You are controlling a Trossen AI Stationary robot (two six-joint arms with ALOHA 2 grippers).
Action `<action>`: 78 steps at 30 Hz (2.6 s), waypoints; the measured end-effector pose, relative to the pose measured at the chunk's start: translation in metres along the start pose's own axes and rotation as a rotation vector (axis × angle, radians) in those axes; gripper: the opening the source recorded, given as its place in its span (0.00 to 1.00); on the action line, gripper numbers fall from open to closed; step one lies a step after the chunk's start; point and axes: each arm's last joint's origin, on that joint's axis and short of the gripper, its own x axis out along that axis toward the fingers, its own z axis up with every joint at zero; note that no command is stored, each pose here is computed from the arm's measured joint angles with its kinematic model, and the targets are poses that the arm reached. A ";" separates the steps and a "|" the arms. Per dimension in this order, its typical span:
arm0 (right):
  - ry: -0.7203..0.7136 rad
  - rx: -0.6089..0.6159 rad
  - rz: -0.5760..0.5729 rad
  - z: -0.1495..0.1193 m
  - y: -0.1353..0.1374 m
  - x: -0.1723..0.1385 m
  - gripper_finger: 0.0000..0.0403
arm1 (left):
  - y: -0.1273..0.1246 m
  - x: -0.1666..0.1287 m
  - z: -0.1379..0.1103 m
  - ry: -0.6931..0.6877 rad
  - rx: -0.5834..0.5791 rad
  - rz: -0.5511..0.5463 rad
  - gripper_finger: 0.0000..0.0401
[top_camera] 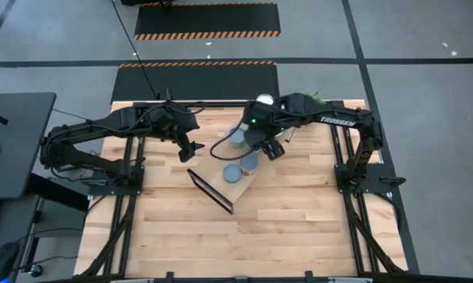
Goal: Pick and place cans onto a shelf
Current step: Adjust the canned goods on the shelf
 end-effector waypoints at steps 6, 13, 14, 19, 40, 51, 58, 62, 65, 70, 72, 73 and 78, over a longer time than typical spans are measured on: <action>-0.047 0.014 -0.066 0.006 -0.004 -0.021 0.77 | -0.001 0.000 0.000 0.003 -0.003 -0.047 0.87; -0.097 0.022 -0.078 0.016 0.004 -0.033 0.77 | -0.007 -0.001 0.001 0.000 -0.007 -0.146 0.87; -0.101 0.017 -0.076 0.017 0.006 -0.033 0.77 | -0.010 -0.001 0.001 -0.006 -0.002 -0.172 0.87; -0.098 0.036 -0.164 0.024 0.009 -0.035 0.77 | -0.035 0.013 0.005 -0.008 0.049 -0.272 0.87; -0.376 0.259 0.042 0.062 0.060 -0.048 0.77 | -0.074 0.035 -0.001 0.080 0.115 -0.363 0.87; -0.313 0.275 0.056 0.062 0.069 -0.014 0.77 | -0.054 0.012 0.003 0.001 0.076 -0.319 0.87; -0.255 0.254 0.038 0.055 0.066 -0.006 0.77 | -0.052 0.009 0.001 0.014 0.075 -0.314 0.87; -0.202 0.234 0.040 0.049 0.064 -0.005 0.77 | -0.052 0.009 0.000 0.015 0.076 -0.314 0.87; -0.188 0.234 0.024 0.046 0.061 -0.004 0.77 | -0.052 0.009 0.000 0.015 0.076 -0.314 0.87; -0.177 0.250 0.015 0.043 0.054 -0.002 0.77 | -0.052 0.009 0.000 0.015 0.079 -0.314 0.87; -0.158 0.256 -0.006 0.041 0.052 -0.002 0.77 | -0.052 0.009 0.000 0.016 0.079 -0.313 0.87; -0.145 0.257 -0.014 0.039 0.052 -0.002 0.77 | -0.052 0.009 0.000 0.017 0.079 -0.313 0.87; -0.085 0.235 -0.011 0.034 0.053 -0.001 0.77 | -0.052 0.009 0.000 0.021 0.079 -0.313 0.87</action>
